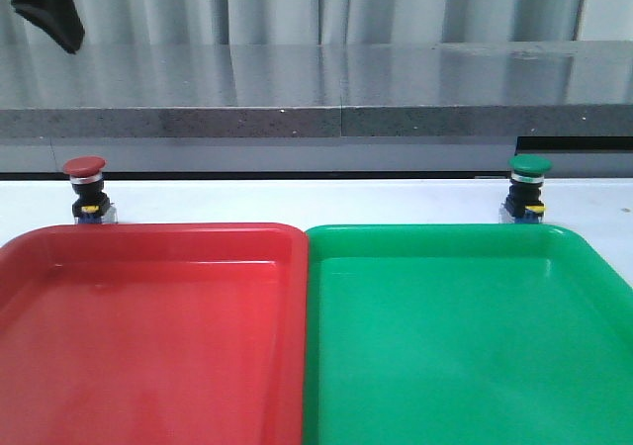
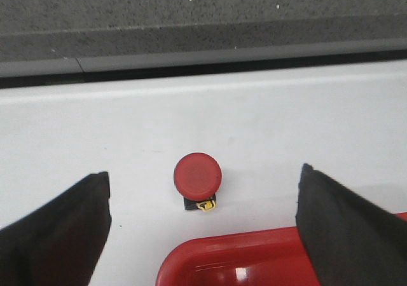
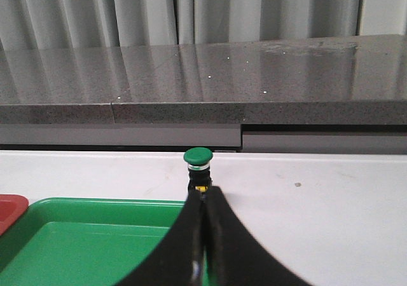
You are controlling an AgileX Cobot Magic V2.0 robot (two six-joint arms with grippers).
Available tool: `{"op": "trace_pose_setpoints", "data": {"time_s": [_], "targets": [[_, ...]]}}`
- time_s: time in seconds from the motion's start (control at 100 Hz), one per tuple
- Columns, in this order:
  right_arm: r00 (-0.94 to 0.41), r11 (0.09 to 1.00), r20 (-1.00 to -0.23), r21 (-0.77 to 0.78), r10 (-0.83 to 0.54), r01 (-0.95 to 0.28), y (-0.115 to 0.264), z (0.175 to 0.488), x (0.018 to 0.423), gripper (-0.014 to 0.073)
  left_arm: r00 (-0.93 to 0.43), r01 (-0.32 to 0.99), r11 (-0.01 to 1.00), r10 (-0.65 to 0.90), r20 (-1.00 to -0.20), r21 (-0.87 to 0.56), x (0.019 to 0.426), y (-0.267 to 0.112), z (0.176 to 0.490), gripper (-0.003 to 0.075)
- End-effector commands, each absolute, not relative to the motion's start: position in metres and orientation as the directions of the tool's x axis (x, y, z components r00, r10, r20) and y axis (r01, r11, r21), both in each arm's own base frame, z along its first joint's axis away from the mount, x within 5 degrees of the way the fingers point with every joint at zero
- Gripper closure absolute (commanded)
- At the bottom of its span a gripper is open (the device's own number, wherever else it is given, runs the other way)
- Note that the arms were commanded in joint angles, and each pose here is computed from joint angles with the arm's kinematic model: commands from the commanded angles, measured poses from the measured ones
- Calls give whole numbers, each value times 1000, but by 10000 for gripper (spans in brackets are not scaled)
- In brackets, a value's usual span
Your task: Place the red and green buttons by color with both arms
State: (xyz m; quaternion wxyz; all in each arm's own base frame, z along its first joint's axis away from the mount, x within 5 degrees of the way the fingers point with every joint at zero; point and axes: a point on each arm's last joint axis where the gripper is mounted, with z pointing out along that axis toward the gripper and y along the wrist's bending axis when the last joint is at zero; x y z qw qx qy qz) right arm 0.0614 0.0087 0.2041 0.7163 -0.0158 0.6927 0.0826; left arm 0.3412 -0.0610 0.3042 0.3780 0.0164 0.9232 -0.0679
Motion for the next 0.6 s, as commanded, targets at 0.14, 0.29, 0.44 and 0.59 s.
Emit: {"op": "trace_pose_setpoints", "data": {"time_s": [0.14,0.29,0.44,0.59], "targets": [[100,982,-989,92,110,-162,10,216,62,652,-757,77,986,-38,-653,-147,379,-73,301,158],[100,982,-989,92,110,-162,10,216,62,652,-805,70,988,-25,-593,-137,398,-77,284,158],[100,982,-989,92,110,-162,10,216,62,652,-820,66,989,-24,-571,-136,412,-79,271,158],[100,982,-989,92,110,-162,10,216,62,652,-842,38,989,-46,-538,-144,420,-77,256,158]]}}
